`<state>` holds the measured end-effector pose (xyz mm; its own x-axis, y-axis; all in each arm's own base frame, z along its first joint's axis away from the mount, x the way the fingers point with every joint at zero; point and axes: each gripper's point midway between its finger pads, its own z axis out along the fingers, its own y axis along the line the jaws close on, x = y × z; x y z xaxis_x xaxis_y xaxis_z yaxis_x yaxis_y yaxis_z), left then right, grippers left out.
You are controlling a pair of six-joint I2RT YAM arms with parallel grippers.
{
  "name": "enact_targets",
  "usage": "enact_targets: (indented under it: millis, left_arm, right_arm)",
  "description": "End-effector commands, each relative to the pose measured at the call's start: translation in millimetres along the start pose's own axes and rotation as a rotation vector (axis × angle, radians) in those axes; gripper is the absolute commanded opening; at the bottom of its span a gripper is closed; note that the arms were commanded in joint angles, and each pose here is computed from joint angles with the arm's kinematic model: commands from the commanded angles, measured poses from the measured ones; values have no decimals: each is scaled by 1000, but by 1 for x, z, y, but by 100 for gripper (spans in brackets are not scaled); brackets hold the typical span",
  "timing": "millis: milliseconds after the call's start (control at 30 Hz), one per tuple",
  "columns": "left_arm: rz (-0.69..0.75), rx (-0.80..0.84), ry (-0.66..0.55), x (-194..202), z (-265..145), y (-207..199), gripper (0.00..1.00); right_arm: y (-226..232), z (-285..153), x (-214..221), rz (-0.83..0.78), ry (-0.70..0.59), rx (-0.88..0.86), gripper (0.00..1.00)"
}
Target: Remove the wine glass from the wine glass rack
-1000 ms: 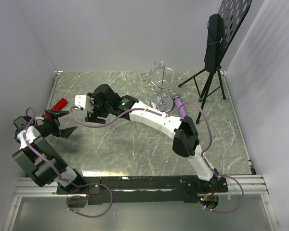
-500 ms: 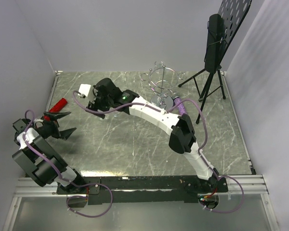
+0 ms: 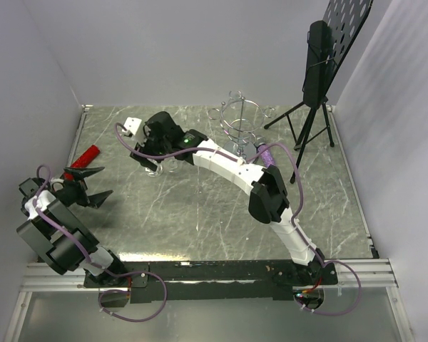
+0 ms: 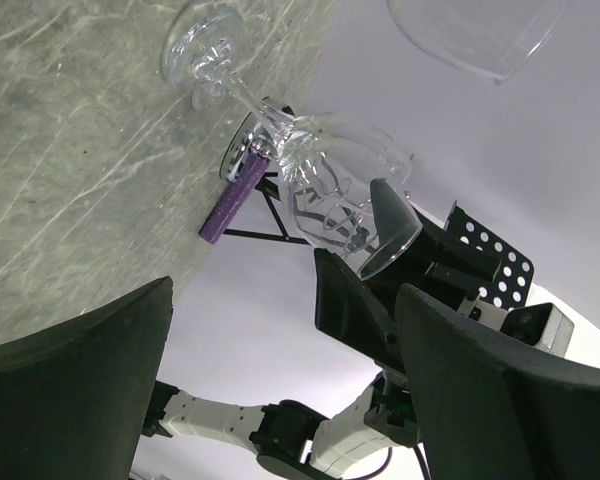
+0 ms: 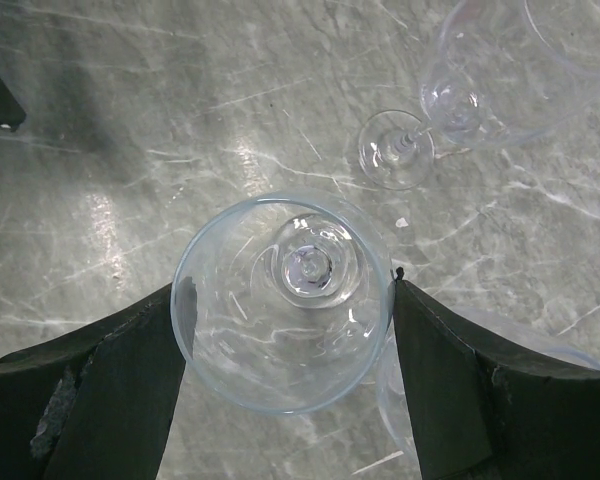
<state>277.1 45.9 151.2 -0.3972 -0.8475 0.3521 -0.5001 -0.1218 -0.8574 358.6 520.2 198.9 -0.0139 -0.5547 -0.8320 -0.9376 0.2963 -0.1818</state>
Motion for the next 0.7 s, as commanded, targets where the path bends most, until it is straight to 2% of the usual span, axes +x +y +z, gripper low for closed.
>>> enact_targets:
  millis: [0, 667]
  left_arm:
    - [0, 17, 3, 0, -1, 2, 95]
    - [-3, 11, 3, 1, -1, 4, 96]
  right_arm:
    - [-8, -8, -53, -12, -162, 22, 50]
    - [-8, 11, -56, 3, -197, 28, 55]
